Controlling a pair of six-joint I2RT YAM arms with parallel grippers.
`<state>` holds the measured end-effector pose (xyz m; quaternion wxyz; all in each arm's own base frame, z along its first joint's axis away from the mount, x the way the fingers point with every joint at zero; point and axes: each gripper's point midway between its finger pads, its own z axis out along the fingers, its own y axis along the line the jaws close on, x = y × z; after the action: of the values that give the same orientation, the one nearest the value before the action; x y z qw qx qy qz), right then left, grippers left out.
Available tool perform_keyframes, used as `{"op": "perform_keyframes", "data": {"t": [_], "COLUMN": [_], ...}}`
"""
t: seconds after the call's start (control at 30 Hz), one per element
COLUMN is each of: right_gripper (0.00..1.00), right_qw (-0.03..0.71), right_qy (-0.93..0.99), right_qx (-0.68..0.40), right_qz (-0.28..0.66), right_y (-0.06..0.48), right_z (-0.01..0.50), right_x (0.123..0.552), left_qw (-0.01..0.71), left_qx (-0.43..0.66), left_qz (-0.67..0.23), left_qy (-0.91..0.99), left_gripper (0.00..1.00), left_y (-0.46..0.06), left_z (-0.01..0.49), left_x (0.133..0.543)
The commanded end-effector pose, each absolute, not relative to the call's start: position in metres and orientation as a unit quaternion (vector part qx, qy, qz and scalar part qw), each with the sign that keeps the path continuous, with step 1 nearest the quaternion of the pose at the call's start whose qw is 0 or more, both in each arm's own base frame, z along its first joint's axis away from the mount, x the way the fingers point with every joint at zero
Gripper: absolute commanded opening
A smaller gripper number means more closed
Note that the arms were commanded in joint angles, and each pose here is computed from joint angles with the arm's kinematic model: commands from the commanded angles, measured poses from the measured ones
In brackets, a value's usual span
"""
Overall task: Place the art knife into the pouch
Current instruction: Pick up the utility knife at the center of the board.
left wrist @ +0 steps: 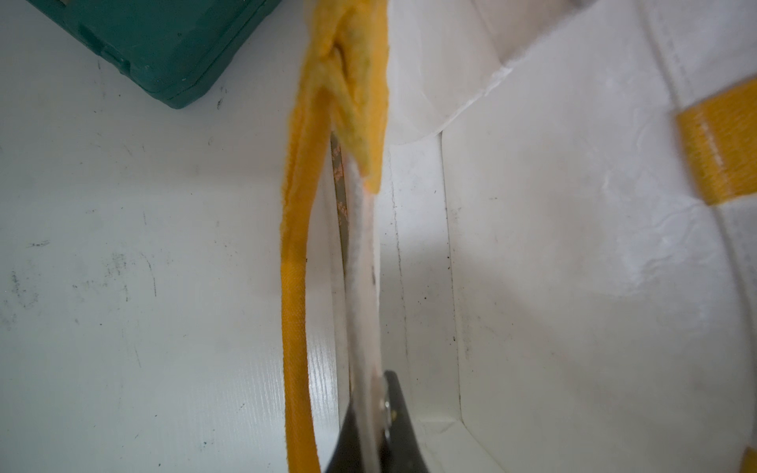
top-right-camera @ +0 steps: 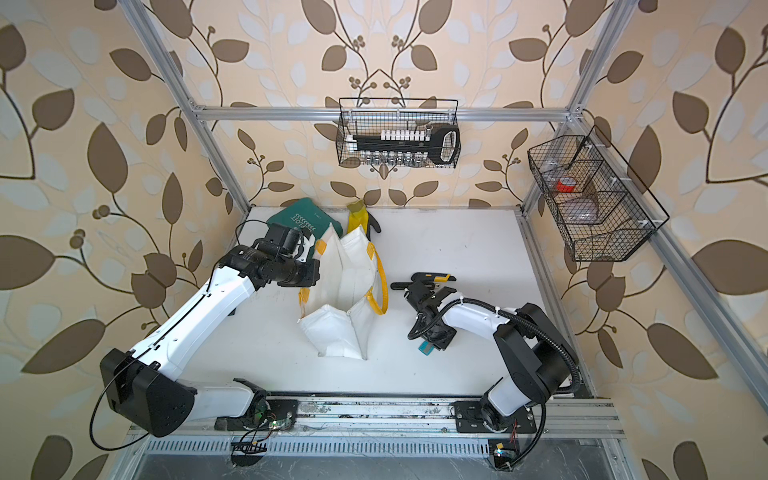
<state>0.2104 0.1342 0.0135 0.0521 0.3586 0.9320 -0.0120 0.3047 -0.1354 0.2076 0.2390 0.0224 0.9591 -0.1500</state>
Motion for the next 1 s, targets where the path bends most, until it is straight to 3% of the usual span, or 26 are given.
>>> {"op": "perform_keyframes", "data": {"t": [0.0,0.07,0.43,0.6,0.97], "right_gripper": [0.18,0.14,0.14,0.14,0.12], "right_qw": [0.045,0.049,0.143,0.198,0.318], "right_qy": [0.935,0.938,0.953,0.957,0.94], "right_qx": [0.352,0.344,0.265,0.212,0.074], "right_qz": [0.005,0.001,-0.026,-0.013,0.101], "right_y": [0.146,0.147,0.144,0.147,0.225], "right_z": [0.001,0.003,0.069,0.122,0.273], "right_x": [0.211,0.211,0.226,0.245,0.288], "left_qw": [0.257,0.257,0.257,0.256,0.254], "left_qx": [0.035,0.034,0.036,0.035,0.037], "left_qz": [-0.157,-0.158,-0.157,-0.159,-0.167], "left_qy": [0.953,0.953,0.953,0.953,0.952], "left_gripper": [0.0,0.0,0.0,0.0,0.0], "left_y": [-0.138,-0.139,-0.138,-0.139,-0.142], "left_z": [0.218,0.218,0.218,0.217,0.216], "left_x": [0.302,0.302,0.302,0.302,0.302]}}
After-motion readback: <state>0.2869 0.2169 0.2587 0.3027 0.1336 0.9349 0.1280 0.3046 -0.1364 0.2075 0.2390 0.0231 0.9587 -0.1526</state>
